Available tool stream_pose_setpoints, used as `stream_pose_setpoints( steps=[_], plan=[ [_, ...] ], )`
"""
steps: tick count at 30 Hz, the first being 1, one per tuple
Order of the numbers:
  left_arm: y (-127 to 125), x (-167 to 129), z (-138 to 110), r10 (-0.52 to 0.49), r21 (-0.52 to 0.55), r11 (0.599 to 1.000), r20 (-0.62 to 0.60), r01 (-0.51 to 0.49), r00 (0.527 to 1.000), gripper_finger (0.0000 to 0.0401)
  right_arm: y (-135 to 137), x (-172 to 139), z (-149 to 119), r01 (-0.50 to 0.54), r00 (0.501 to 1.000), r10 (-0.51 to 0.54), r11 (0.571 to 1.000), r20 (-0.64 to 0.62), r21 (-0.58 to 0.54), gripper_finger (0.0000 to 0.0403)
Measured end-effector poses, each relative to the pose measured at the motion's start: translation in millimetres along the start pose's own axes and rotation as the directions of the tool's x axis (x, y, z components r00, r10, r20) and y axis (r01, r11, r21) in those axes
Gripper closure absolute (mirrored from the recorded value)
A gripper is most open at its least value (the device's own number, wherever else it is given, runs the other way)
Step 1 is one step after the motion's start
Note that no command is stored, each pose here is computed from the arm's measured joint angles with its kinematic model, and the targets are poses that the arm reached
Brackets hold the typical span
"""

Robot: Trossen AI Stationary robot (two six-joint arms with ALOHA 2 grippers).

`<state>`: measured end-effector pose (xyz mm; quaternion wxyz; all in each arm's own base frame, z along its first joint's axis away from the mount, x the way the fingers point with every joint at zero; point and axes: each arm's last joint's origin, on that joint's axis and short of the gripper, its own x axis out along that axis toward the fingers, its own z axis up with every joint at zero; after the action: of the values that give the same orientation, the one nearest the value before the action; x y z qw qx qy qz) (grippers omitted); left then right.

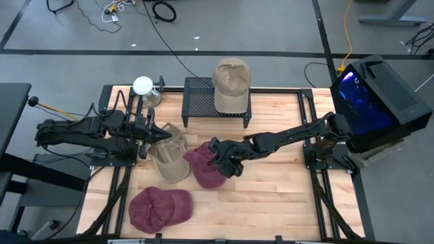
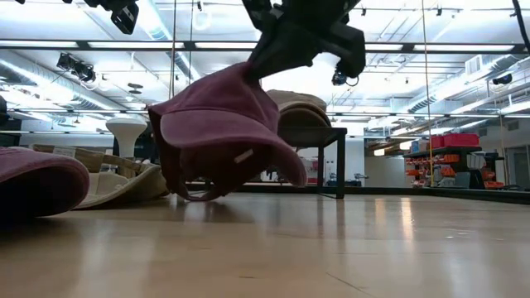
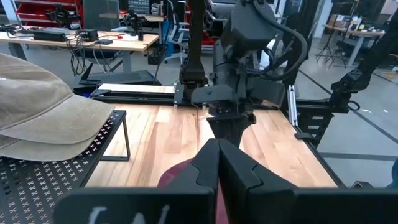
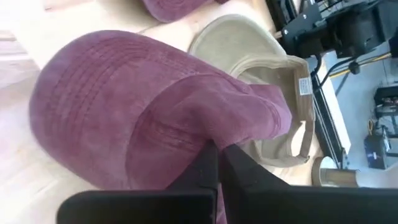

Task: Pick & Place hat
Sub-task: Put the right red cap on the shelf

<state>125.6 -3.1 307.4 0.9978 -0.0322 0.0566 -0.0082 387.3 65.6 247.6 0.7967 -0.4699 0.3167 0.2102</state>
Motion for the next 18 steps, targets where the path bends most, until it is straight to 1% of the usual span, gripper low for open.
stream_pose_setpoints(
  steps=[6,14,18],
  plan=[
    [0,0,0,0.000,0.000,1.000,0.000,0.000,1.000,0.0387,-1,6,-5,-0.001,1.000,0.001,1.000,-0.012,0.013,0.0403],
    [0,0,0,0.000,0.000,1.000,0.001,0.000,1.000,0.0387,7,28,-17,-0.068,0.995,0.070,0.997,-0.073,0.027,0.0403],
    [0,0,0,0.000,0.000,1.000,0.000,0.000,1.000,0.0387,7,28,-24,-0.087,0.991,0.091,0.995,-0.099,0.037,0.0403]
  ],
)
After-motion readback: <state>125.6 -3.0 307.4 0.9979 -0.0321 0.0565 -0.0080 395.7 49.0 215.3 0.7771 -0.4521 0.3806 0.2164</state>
